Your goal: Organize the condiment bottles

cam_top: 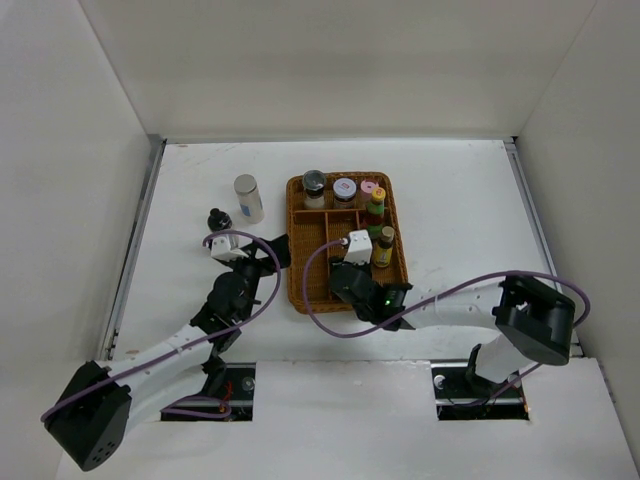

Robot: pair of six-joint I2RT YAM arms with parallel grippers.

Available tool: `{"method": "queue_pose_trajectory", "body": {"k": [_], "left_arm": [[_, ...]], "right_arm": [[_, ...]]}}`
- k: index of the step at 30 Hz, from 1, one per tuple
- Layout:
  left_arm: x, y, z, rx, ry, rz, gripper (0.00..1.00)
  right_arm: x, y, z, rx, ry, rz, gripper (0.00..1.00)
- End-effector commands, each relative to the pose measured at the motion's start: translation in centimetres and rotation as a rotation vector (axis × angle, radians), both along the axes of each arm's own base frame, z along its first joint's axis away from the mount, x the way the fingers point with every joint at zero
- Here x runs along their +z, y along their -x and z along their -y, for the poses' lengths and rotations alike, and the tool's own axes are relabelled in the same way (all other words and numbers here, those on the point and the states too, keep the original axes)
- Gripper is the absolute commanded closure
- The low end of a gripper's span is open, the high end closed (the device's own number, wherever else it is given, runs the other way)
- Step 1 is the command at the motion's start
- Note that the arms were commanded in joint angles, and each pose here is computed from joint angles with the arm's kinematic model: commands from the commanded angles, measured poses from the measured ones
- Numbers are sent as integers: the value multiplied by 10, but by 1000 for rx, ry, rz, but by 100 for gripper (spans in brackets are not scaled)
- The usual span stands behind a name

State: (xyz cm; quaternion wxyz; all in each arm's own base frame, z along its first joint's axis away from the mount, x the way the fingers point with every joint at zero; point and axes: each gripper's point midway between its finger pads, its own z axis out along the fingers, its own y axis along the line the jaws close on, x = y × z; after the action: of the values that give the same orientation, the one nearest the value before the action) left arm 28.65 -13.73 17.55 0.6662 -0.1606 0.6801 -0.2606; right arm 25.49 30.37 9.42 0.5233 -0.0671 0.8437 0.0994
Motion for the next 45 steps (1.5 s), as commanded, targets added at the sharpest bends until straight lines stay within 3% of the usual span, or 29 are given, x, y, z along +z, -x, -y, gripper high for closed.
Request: {"method": "queue_pose_trajectory", "body": {"k": [1, 8, 17, 21, 25, 31, 45], "left_arm": [[4, -3, -6, 30, 19, 14, 6], [27, -2, -17, 82, 13, -20, 8], [81, -3, -58, 246, -3, -52, 7], [97, -24, -72, 310, -80, -102, 7], [85, -37, -86, 367, -136, -190, 11], [45, -41, -131, 529, -209, -330, 13], [-17, -87, -147, 538, -296, -519, 22]], "right_arm": [[-9, 2, -9, 13, -35, -36, 44], [-2, 4, -5, 7, -61, -28, 20], [103, 8, 6, 86, -189, 133, 4], [155, 9, 21, 141, -251, 220, 4], [177, 5, 41, 152, -310, 262, 8], [165, 0, 49, 159, -359, 279, 6], [141, 5, 36, 220, -398, 247, 3]]}}
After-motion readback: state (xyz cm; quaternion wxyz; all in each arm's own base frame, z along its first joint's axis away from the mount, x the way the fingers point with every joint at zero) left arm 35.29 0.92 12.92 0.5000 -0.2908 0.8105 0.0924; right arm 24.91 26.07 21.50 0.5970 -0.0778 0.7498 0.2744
